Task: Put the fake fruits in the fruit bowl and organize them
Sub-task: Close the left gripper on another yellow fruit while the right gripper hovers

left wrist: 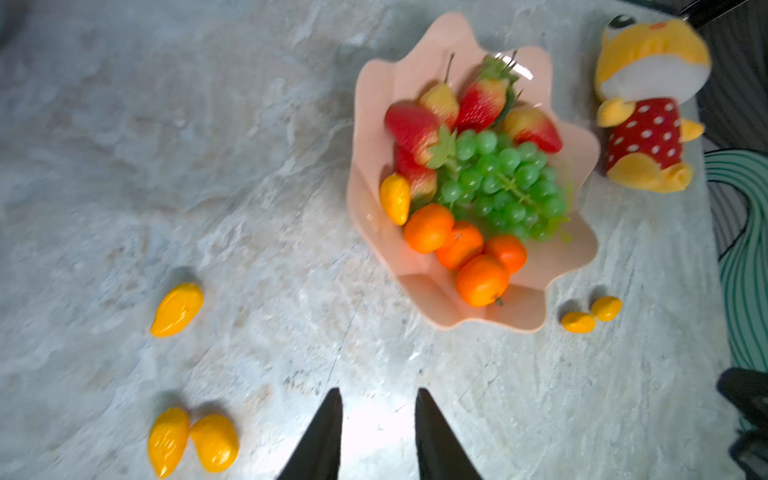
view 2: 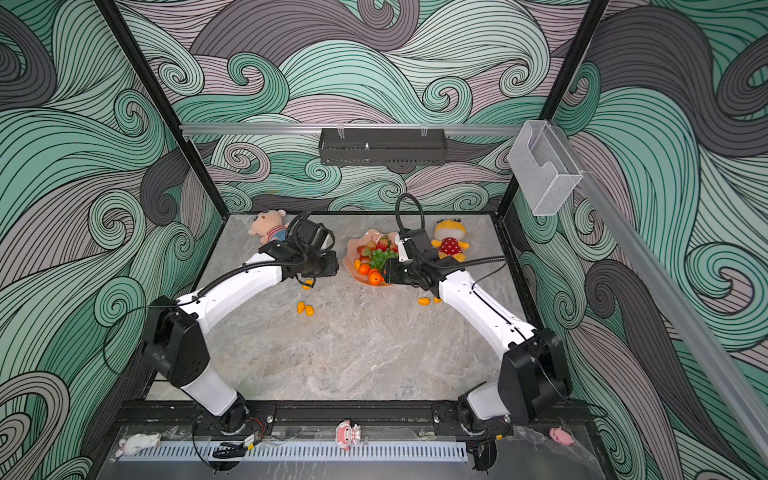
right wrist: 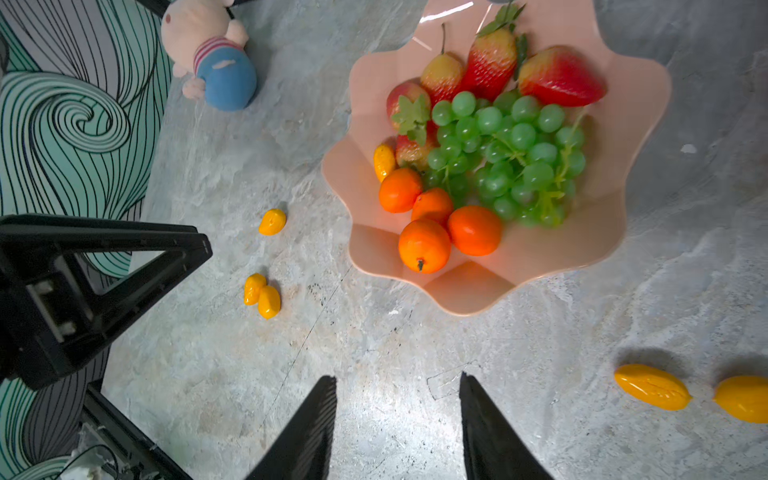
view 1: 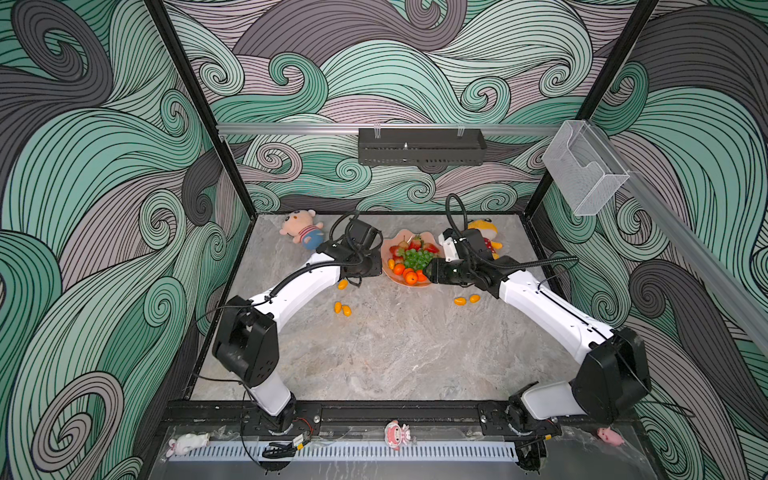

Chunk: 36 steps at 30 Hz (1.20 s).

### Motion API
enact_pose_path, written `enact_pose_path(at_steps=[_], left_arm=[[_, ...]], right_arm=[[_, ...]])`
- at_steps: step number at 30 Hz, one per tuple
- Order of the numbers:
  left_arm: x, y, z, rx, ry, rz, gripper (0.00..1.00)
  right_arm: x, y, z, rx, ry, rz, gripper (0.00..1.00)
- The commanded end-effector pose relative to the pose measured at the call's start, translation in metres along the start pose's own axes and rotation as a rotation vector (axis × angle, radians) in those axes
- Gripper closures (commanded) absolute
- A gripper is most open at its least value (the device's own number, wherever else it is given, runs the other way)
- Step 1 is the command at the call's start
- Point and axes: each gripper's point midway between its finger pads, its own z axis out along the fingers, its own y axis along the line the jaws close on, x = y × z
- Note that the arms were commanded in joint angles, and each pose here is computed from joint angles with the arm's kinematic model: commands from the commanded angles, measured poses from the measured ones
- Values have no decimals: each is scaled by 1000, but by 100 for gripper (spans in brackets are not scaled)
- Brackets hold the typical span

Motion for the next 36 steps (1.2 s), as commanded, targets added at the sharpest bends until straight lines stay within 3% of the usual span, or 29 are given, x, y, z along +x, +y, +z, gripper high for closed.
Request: enact_pose_path(at_steps=[1, 8, 20, 29, 36], left_arm=[[15, 30, -13, -105, -19, -34, 67], [54, 76, -32, -180, -29, -93, 68], [74, 119, -13, -253, 5, -154, 65], [77, 119, 27, -224, 178, -182, 69], [78, 126, 44, -253, 218, -178, 67]], right_arm=[[6, 12, 10, 36, 22, -58, 51], [25, 61, 37, 22, 93, -167, 52], [40, 124, 52, -52, 125, -273, 53], [36, 132, 42, -62, 90, -283, 54], [32, 129, 29, -55, 62, -302, 54]])
